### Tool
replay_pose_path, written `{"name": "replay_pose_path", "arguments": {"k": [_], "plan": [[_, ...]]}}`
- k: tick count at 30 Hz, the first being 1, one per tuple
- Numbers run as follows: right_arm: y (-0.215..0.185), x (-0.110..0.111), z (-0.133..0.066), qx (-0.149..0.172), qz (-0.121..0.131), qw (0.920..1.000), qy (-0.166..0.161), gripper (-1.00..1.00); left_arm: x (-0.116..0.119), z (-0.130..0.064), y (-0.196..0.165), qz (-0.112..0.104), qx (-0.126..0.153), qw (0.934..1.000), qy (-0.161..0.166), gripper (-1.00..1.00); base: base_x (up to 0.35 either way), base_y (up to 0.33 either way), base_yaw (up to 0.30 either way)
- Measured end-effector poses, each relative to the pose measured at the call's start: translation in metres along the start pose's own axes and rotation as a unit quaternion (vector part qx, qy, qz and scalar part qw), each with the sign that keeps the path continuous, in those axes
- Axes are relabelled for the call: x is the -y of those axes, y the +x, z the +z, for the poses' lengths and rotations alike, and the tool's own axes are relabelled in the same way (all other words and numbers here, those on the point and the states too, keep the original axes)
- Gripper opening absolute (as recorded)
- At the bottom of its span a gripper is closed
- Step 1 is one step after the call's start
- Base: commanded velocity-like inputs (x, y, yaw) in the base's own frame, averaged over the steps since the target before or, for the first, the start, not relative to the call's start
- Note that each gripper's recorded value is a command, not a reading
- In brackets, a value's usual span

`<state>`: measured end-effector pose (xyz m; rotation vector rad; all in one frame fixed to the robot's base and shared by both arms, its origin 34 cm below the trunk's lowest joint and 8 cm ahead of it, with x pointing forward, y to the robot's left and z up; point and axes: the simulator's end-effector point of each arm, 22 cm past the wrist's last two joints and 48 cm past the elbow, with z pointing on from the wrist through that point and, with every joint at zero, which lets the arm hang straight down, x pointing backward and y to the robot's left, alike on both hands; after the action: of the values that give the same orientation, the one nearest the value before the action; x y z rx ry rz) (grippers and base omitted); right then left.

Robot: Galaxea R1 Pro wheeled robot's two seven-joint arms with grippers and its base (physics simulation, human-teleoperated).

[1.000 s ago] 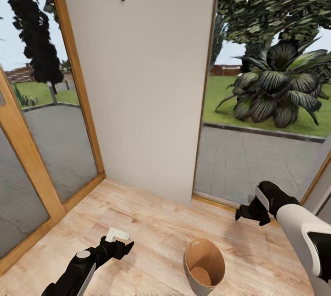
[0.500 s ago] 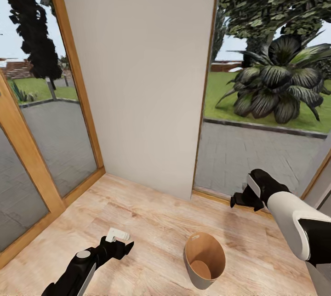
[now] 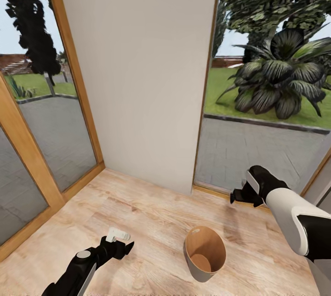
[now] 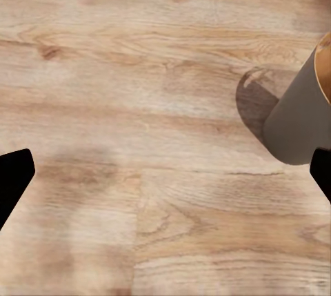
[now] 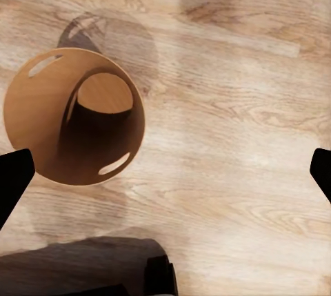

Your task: Put the three can of soda from the living room inside the tash can in the kitchen.

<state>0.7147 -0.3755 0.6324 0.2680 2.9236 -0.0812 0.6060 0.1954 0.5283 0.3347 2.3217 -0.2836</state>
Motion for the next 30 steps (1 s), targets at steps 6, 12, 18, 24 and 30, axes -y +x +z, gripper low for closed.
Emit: {"name": "replay_pose_path", "arguments": {"k": [6,12,18,24,30], "plan": [[0.007,0.001,0.017,-0.006,0.0,1.0,0.002,1.0,0.0,0.009,0.014,-0.001,-0.004,1.0,0.001,1.0,0.0,0.0,0.0],[0.013,0.0,0.034,-0.01,-0.001,0.9999,0.002,1.0,0.0,0.018,0.029,-0.002,-0.009,1.0,0.002,1.0,0.0,0.0,0.0],[0.02,0.0,0.05,-0.014,-0.002,0.9999,0.004,1.0,-0.001,0.027,0.044,-0.004,-0.013,0.9999,0.003,1.0,0.0,0.0,0.0],[0.025,-0.001,0.067,-0.017,-0.003,0.9998,0.006,1.0,-0.001,0.036,0.059,-0.005,-0.017,0.9998,0.004,1.0,0.0,0.0,0.0],[0.029,-0.009,0.082,-0.016,-0.01,0.9998,0.006,1.0,0.006,0.047,0.068,-0.006,-0.009,0.9999,0.009,1.0,0.0,0.0,0.0]]}}
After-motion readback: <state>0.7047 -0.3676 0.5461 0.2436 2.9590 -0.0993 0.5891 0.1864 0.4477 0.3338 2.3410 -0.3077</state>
